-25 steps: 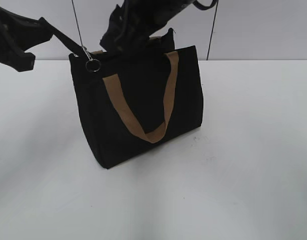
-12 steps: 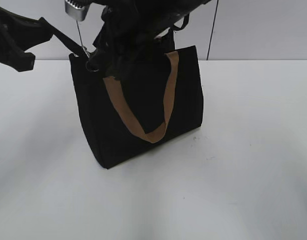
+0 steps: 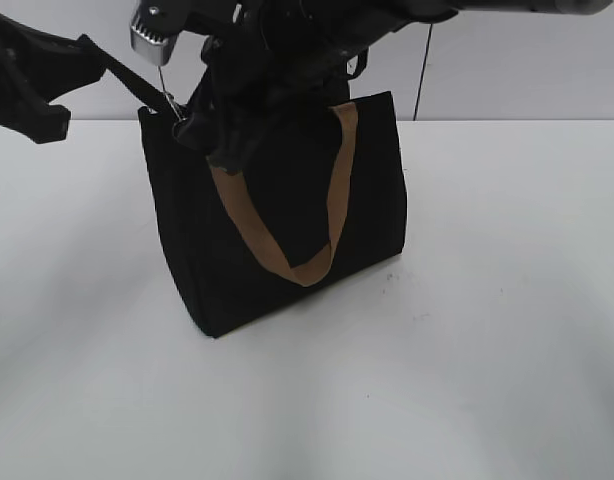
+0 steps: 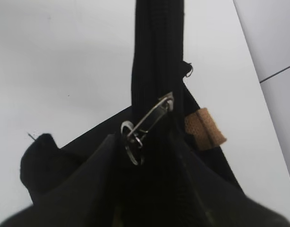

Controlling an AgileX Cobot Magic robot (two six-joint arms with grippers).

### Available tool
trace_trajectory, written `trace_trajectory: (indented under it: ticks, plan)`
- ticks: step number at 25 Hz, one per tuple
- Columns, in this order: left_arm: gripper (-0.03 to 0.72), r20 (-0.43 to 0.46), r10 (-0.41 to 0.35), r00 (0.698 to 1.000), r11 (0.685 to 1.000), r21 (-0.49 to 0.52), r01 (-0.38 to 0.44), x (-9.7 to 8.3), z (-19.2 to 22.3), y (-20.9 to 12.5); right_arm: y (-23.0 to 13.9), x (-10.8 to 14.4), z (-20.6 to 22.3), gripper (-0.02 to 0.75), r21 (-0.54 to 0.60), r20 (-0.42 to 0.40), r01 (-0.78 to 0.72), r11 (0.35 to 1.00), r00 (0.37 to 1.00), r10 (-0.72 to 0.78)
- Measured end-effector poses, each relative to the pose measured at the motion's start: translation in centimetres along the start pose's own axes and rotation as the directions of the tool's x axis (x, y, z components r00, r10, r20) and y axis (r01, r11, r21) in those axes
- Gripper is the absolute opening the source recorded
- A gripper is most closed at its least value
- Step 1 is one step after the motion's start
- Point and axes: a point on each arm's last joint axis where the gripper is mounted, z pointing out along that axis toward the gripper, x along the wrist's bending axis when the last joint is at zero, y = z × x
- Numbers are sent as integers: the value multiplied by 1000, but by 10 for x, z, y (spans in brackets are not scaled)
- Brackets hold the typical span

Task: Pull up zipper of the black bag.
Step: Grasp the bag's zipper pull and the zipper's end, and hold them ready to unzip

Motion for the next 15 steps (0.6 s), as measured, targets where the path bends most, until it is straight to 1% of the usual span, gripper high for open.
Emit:
trace_trajectory:
  ticks: [2, 5, 11, 13, 15]
  plan:
    - [15, 0, 0, 1000, 1000, 0, 0, 0, 0, 0, -1, 0, 2, 252, 3, -2, -1, 1000, 1000, 1]
    - [15, -1, 0, 1000, 1000, 1, 0, 0, 0, 0, -1, 0, 2, 202, 3, -1, -1, 1000, 1000, 1]
    - [15, -4, 0, 1000, 1000, 3, 0, 0, 0, 0, -1, 0, 2, 59, 3, 0, -1, 1000, 1000, 1]
    - [15, -5, 0, 1000, 1000, 4, 0, 0, 0, 0, -1, 0, 2, 22, 2, 1, -11, 1000, 1000, 11]
    - [15, -10, -2, 1000, 1000, 8, 2, 1, 0, -1, 0, 0, -1, 10, -2, 3, -26, 1000, 1000, 26]
